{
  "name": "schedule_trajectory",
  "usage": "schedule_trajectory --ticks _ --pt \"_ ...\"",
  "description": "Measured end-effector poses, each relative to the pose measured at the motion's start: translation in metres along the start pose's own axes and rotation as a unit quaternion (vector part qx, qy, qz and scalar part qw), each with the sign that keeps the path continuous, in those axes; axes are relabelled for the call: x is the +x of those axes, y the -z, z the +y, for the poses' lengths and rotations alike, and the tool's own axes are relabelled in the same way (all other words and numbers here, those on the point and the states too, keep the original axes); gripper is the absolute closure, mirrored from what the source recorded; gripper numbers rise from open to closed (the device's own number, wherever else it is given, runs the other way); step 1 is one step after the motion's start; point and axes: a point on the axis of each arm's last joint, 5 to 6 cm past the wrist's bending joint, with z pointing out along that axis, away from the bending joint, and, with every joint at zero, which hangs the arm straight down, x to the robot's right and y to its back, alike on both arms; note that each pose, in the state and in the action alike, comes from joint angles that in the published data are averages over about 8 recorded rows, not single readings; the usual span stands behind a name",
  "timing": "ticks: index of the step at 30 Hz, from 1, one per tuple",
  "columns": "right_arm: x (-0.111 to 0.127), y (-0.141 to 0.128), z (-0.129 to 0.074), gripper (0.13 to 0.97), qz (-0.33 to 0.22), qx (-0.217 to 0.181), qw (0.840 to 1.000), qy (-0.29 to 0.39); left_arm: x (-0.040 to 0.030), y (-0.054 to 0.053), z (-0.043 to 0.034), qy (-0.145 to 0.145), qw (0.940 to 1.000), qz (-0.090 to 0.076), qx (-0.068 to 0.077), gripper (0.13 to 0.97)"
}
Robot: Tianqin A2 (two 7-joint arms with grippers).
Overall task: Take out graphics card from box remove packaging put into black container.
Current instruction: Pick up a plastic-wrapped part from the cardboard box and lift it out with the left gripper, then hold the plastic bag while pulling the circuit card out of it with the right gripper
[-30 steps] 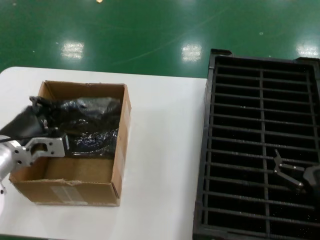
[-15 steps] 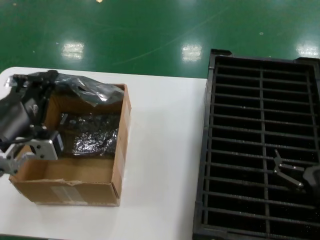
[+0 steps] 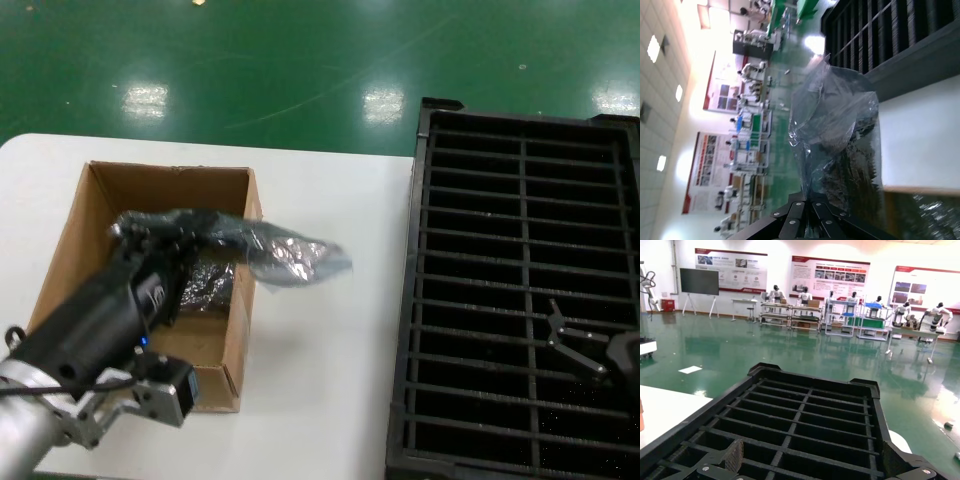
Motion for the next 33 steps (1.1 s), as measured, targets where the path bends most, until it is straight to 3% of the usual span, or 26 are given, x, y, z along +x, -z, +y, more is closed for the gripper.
schedule_trajectory --ticks 7,19,33 --pt "0.0 0.0 0.0 0.13 0.0 0.0 1.0 0.0 0.0117 0.005 -0.0092 0.003 0.9998 0.015 0.015 0.957" --pt "-0.002 -0.005 -0.007 0.13 -0.022 0.008 1.0 -0.012 0.0125 0.006 -0.0097 0.003 0.9997 0.016 0.016 0.957" --pt "-0.05 -0.008 -0.043 0.146 -0.145 0.06 0.988 -0.017 0.0125 0.006 -0.0097 0.003 0.9997 0.016 0.016 0.957"
